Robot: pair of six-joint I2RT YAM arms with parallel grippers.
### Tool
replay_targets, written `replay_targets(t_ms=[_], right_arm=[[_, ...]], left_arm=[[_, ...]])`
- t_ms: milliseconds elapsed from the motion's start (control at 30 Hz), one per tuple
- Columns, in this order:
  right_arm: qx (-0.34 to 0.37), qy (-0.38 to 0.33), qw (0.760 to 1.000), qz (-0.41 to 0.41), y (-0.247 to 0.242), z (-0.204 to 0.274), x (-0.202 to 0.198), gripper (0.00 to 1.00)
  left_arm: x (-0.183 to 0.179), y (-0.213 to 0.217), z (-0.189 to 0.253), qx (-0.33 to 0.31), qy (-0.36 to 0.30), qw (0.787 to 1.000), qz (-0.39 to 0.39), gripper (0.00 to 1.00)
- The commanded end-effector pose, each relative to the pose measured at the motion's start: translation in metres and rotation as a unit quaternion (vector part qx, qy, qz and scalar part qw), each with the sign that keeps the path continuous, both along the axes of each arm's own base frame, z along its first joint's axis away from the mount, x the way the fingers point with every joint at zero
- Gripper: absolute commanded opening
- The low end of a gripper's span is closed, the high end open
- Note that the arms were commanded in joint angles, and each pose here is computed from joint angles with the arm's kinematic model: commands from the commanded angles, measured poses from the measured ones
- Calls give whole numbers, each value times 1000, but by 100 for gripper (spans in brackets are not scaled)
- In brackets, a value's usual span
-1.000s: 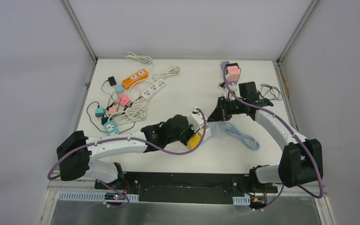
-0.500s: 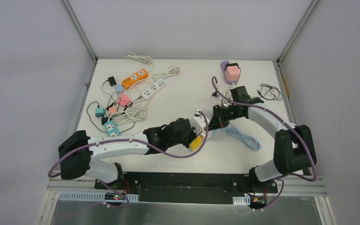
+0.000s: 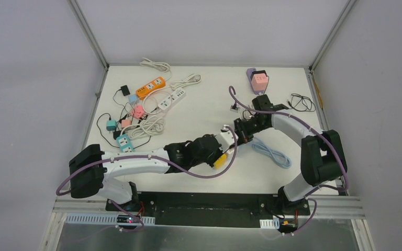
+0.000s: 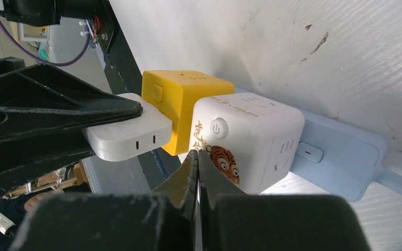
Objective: Pull the plug off the socket
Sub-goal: Remove the plug from the socket.
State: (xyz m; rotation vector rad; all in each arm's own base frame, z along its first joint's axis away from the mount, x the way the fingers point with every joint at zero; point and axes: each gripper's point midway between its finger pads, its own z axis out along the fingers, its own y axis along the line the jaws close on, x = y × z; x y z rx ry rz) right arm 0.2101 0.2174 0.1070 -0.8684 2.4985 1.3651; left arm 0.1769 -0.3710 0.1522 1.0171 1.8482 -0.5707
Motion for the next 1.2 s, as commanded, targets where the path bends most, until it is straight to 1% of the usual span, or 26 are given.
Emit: replay_targets(t_ms=[0, 100, 167, 267, 400, 467, 533, 600, 667, 733, 767, 833, 933, 1000, 1067, 1133, 1167], right_arm=[[-60, -22, 997, 32, -11, -27, -6, 0], [-69, -21, 997, 39, -15, -31, -7, 0], [-77, -21, 996, 42, -17, -33, -7, 0], [-85, -18, 995, 42, -19, -36, -7, 0], [-98, -19, 994, 39, -22, -40, -4, 0], [-107, -20, 993, 37, -23, -42, -3, 0], [-115, -23, 992, 36, -24, -44, -2, 0], [-122, -24, 992, 35, -24, -46, -1, 0], [-126, -25, 991, 35, -24, -48, -1, 0], [-129, -27, 991, 36, -24, -48, 0, 0], [-131, -27, 990, 36, -24, -49, -1, 0], [-134, -29, 990, 37, -24, -49, 0, 0], [-142, -33, 989, 35, -26, -51, 1, 0], [-145, -34, 988, 33, -27, -52, 2, 0], [-149, -36, 988, 32, -27, -52, 2, 0], [-150, -36, 987, 33, -27, -53, 2, 0], [-151, -36, 987, 33, -27, -53, 2, 0]], left_arm=[[2, -1, 1, 50, -36, 998, 3, 0], [-1, -3, -8, 80, -42, 996, 6, 0], [-1, -5, -12, 78, -32, 996, 16, 0], [-1, -6, -10, 41, 5, 998, 54, 0], [-2, -6, -4, -15, 65, 994, 84, 0], [-2, -4, 0, -40, 75, 992, 93, 0], [-2, 0, 0, -47, 71, 992, 96, 0], [-2, 2, -2, -25, 52, 995, 87, 0], [-5, 3, -2, 19, 1, 997, 72, 0], [-7, 0, -2, 52, -29, 996, 61, 0], [-7, 0, -4, 65, -33, 996, 59, 0], [-7, -1, -4, 72, -33, 995, 60, 0], [-7, -2, 4, 37, -19, 997, 72, 0], [-7, -5, 11, -17, 14, 997, 74, 0], [-4, -6, 18, -76, 50, 993, 77, 0], [0, -4, 28, -108, 53, 990, 78, 0], [0, -3, 29, -103, 44, 991, 75, 0]])
